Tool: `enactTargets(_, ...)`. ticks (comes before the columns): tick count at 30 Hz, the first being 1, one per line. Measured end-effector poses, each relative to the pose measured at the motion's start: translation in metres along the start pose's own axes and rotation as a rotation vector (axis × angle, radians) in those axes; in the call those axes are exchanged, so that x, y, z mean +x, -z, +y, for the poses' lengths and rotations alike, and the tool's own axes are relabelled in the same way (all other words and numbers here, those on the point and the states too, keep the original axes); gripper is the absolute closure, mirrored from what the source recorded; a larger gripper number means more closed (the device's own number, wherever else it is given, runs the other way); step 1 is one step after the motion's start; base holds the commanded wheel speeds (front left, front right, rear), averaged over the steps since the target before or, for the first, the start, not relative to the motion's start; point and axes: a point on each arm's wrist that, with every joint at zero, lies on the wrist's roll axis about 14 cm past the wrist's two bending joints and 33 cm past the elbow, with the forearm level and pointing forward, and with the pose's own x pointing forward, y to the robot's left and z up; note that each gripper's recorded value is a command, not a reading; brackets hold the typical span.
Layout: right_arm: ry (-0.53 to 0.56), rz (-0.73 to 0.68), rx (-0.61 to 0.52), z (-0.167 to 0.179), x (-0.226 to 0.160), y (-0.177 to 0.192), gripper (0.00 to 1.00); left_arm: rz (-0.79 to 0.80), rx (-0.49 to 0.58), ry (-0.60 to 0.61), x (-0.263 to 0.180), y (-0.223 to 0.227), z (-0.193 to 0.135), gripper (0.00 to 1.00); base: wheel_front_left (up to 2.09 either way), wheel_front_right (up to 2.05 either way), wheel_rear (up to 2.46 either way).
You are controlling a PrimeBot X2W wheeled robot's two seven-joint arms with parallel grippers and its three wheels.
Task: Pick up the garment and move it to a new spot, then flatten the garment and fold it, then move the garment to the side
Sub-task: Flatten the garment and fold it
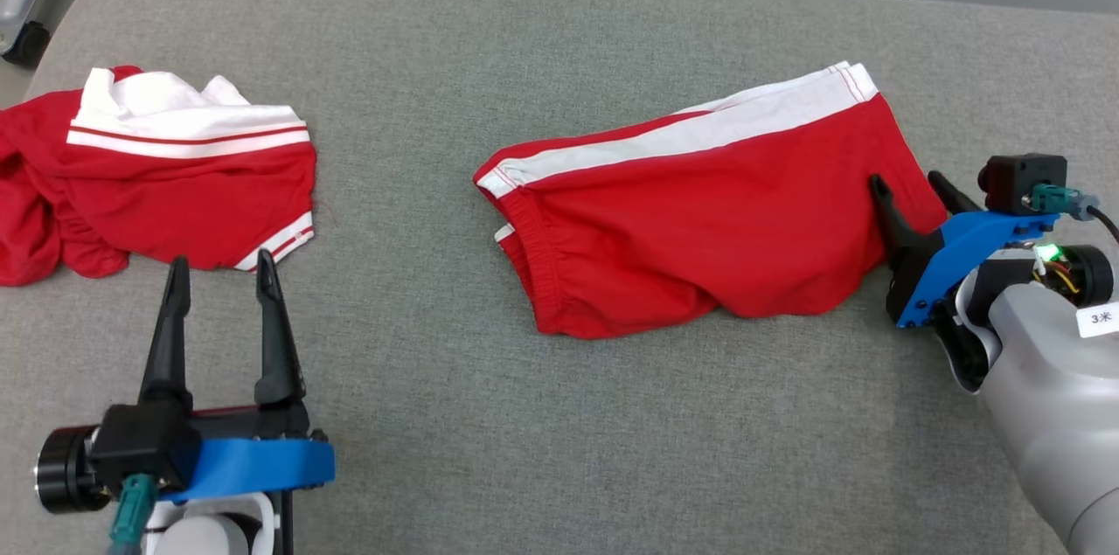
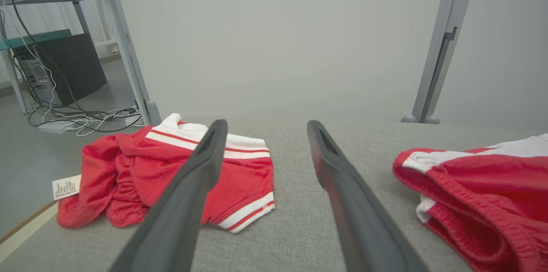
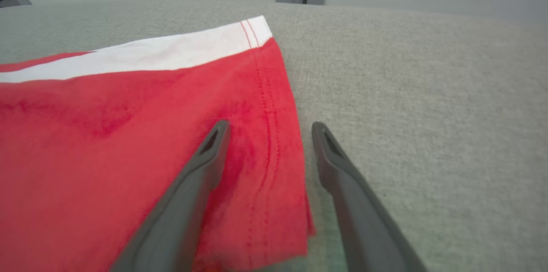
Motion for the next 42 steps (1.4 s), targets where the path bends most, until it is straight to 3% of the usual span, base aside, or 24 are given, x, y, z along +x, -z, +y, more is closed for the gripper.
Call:
enactTargets(4, 0.004, 0.037, 0.018, 0.002, -0.002, 0.006, 0.00, 0.029, 0.026, -0.012, -0.008, 0.008, 0.002, 0.00, 0.00, 0.00, 0.00)
enactTargets(5, 0.003, 0.043, 0.028, 0.004, -0.002, 0.007, 0.36, 0.035, 0.026, -0.013, -0.009, 0.010, 0.002, 0.00, 0.00, 0.00, 0.00)
enactTargets(6, 0.003, 0.049, 0.040, 0.005, -0.003, 0.009, 0.60, 0.037, 0.030, -0.008, -0.010, 0.010, 0.000, 0.00, 0.00, 0.00, 0.00)
enactTargets(7, 0.006, 0.058, 0.057, 0.006, -0.005, 0.010, 1.00, 0.040, 0.028, -0.006, -0.011, 0.011, 0.000, 0.00, 0.00, 0.00, 0.00)
enactTargets(11, 0.022, 0.077, 0.112, 0.005, -0.012, 0.015, 1.00, 0.047, 0.027, -0.003, -0.016, 0.013, -0.002, 0.00, 0.00, 0.00, 0.00)
enactTargets(21, 0.078, -0.038, 0.213, -0.019, -0.051, 0.005, 1.00, 0.026, 0.017, 0.016, -0.026, 0.005, -0.007, 0.00, 0.00, 0.00, 0.00)
enactTargets(29, 0.205, -0.077, 0.263, -0.076, -0.103, 0.017, 1.00, 0.007, 0.009, 0.050, -0.031, -0.001, -0.015, 0.00, 0.00, 0.00, 0.00)
enactTargets(33, 0.233, -0.068, 0.277, -0.089, -0.114, 0.027, 1.00, 0.008, 0.010, 0.053, -0.030, -0.001, -0.016, 0.00, 0.00, 0.00, 0.00)
enactTargets(36, 0.231, -0.077, 0.285, -0.089, -0.113, 0.026, 1.00, 0.013, 0.010, 0.054, -0.030, 0.001, -0.017, 0.00, 0.00, 0.00, 0.00)
enactTargets(42, 0.113, -0.182, 0.323, -0.050, -0.101, -0.009, 1.00, 0.002, 0.008, 0.054, -0.031, -0.003, -0.017, 0.00, 0.00, 0.00, 0.00)
